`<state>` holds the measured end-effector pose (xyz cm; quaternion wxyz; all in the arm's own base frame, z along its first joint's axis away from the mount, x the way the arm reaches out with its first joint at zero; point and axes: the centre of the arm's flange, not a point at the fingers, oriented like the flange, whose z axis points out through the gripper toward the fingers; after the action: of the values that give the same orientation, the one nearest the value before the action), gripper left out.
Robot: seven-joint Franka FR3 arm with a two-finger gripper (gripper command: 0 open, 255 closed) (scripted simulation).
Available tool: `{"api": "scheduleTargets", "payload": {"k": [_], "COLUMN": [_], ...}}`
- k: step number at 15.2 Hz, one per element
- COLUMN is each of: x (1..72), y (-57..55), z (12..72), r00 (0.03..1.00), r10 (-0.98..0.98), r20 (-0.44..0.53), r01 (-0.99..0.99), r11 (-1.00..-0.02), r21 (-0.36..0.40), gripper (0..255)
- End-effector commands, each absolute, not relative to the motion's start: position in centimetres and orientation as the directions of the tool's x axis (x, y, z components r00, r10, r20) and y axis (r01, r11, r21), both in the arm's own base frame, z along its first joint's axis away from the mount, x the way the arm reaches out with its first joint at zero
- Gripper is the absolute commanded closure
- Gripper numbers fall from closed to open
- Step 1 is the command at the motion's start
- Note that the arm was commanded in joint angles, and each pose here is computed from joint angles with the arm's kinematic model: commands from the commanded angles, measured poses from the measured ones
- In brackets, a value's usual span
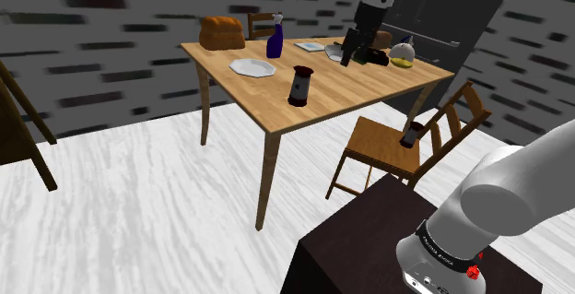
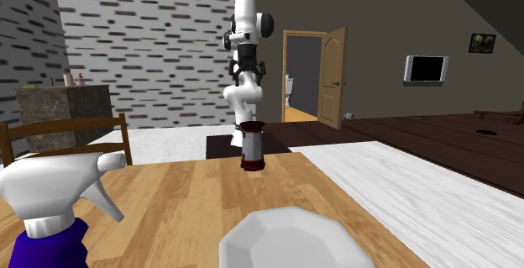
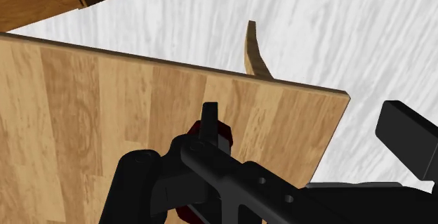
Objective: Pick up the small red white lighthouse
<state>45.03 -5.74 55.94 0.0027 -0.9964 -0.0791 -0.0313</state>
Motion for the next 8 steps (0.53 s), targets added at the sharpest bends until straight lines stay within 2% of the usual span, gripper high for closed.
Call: {"api": "scheduleTargets", "payload": {"k": [1, 8], "x": [47.5, 56.1], "y": [-6.4, -8.0], "z": [55.0, 51.1], "r00": [0.984, 0.979], "r10": [0.167, 0.201], "r20": [0.058, 0.039], "r01": [0.168, 0.201], "r11": [-0.986, -0.979], "r21": [-0.002, -0.01], "gripper": [0, 0]}}
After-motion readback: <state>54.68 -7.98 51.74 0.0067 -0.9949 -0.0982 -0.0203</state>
